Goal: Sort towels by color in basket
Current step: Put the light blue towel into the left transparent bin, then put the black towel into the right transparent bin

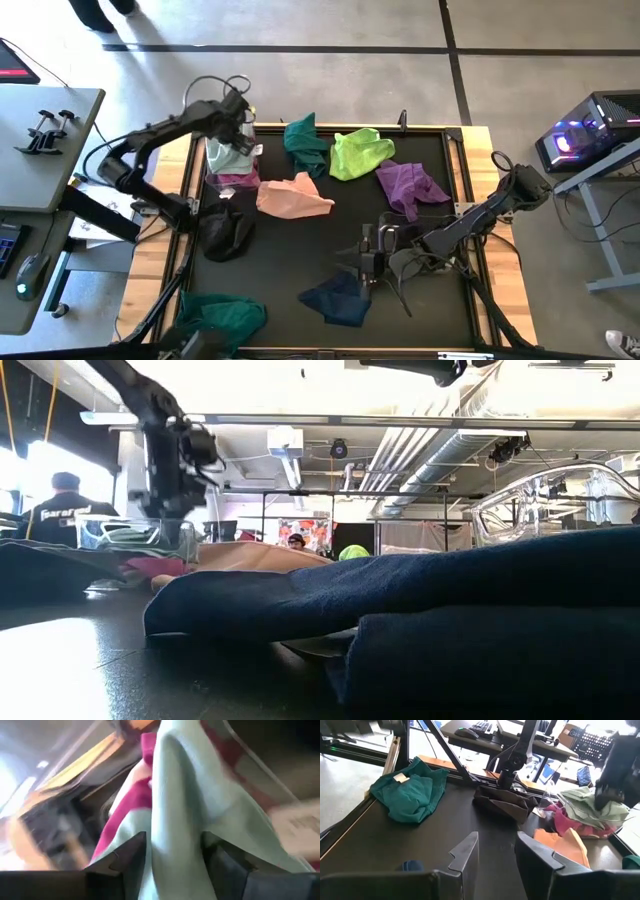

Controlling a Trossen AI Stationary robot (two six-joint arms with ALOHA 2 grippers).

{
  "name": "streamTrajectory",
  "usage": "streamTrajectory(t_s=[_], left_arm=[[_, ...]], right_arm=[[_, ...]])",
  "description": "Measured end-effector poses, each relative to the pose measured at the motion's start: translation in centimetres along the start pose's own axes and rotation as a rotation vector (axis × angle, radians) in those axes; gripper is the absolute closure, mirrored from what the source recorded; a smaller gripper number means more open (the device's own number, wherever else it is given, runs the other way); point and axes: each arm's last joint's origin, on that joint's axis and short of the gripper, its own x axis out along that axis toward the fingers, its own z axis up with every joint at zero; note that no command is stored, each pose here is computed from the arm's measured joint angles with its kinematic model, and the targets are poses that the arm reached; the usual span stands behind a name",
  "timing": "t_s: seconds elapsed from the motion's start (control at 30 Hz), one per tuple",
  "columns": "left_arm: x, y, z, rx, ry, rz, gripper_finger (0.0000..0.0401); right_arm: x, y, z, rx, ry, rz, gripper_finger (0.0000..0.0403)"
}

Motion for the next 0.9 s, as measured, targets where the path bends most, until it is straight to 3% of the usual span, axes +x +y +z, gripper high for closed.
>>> streamTrajectory(t_s=[0.23,0.37,0.57,0.7,0.9], left_arm=[[-7.5,-1.1,-2.4,-0.049,-0.108,-0.043,0.022],[-10.9,-4.4,-5.2,0.014,-0.198,-0.114,0.0237],[-14.8,-10.2,-9.5,0.197,-0.32,-0.324,0.0264],[-16.1,-13.6,-13.2,0.328,-0.3,-0.411,0.0279],[-16.0,-16.7,-18.9,0.395,-0.134,-0.352,0.0292]], right_arm=[[0.0,0.0,0.0,0.007,0.0,0.0,0.0281],[0.0,0.0,0.0,0.005,0.0,0.0,0.0281],[0.4,-0.6,-0.1,0.015,0.004,-0.019,0.0281],[0.6,-1.0,-0.1,0.034,0.008,-0.034,0.0281],[0.7,-1.1,-0.1,0.034,0.009,-0.037,0.0281]])
